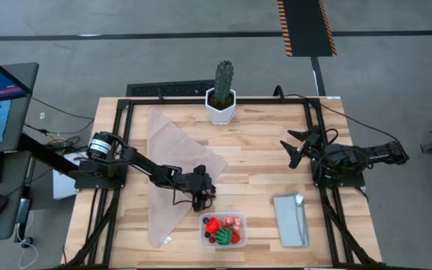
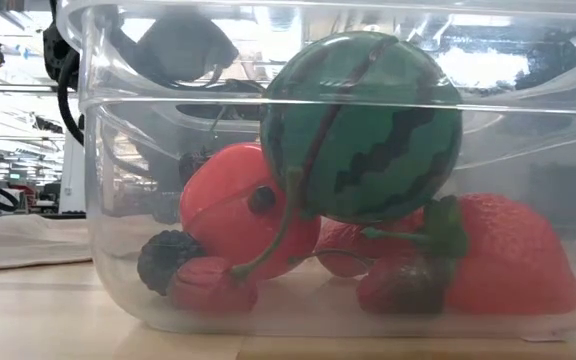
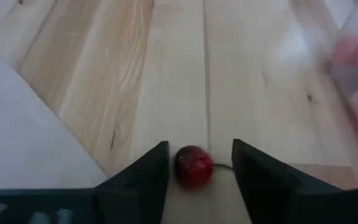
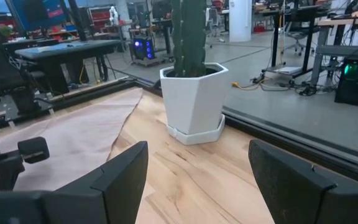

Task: Pick and placing Produce into tupperware
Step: Put the red cherry into the transparent bin

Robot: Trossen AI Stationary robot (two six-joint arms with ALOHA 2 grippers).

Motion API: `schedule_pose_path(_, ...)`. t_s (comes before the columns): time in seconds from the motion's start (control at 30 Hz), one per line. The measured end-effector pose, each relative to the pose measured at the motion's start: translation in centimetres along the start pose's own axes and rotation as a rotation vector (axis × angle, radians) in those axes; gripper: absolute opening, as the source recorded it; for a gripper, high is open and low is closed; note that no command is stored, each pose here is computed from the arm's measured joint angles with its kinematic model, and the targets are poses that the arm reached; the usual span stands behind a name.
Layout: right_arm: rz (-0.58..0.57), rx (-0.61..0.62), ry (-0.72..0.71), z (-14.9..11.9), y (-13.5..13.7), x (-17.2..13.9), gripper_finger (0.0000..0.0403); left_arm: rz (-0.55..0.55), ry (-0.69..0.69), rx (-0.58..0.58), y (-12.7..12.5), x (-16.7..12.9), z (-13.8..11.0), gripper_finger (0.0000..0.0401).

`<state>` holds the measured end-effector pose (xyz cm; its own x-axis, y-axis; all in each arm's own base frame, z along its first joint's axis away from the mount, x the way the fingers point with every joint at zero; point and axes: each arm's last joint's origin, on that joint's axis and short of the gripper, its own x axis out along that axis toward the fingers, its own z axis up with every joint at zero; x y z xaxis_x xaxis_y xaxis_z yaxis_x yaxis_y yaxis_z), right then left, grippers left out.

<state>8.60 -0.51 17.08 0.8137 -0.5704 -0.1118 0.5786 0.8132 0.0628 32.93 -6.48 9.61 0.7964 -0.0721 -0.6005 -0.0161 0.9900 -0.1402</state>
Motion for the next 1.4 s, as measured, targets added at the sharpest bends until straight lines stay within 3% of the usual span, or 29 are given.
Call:
schedule_pose_path(0.3, 0.000, 0.000, 0.000, 0.0, 0.0, 0.0, 0.0302, 0.025, -0.003, -0.012, 0.1, 0.1, -0.1, 0.0056)
schedule_pose_path(0.43, 0.000, 0.000, 0.000, 0.0, 0.0, 0.0, 0.0302, 0.049, -0.020, -0.015, 0.1, 0.1, 0.1, 0.0027)
schedule_pose_path(0.6, 0.000, 0.000, 0.000, 0.0, 0.0, 0.0, 0.0302, 0.081, -0.073, -0.021, 0.1, -0.3, 0.8, 0.0028)
schedule_pose_path(0.97, 0.000, 0.000, 0.000, 0.0, 0.0, 0.0, 0.0302, 0.044, -0.223, -0.048, -0.8, -3.5, 4.3, 0.0022)
schedule_pose_path(1.17, 0.000, 0.000, 0.000, 0.0, 0.0, 0.0, 0.0302, -0.044, -0.349, 0.014, -2.6, -5.8, 6.2, 0.0025)
schedule_pose_path(1.4, 0.000, 0.000, 0.000, 0.0, 0.0, 0.0, 0.0302, -0.178, -0.410, 0.067, -5.8, -6.8, 6.2, 0.0026)
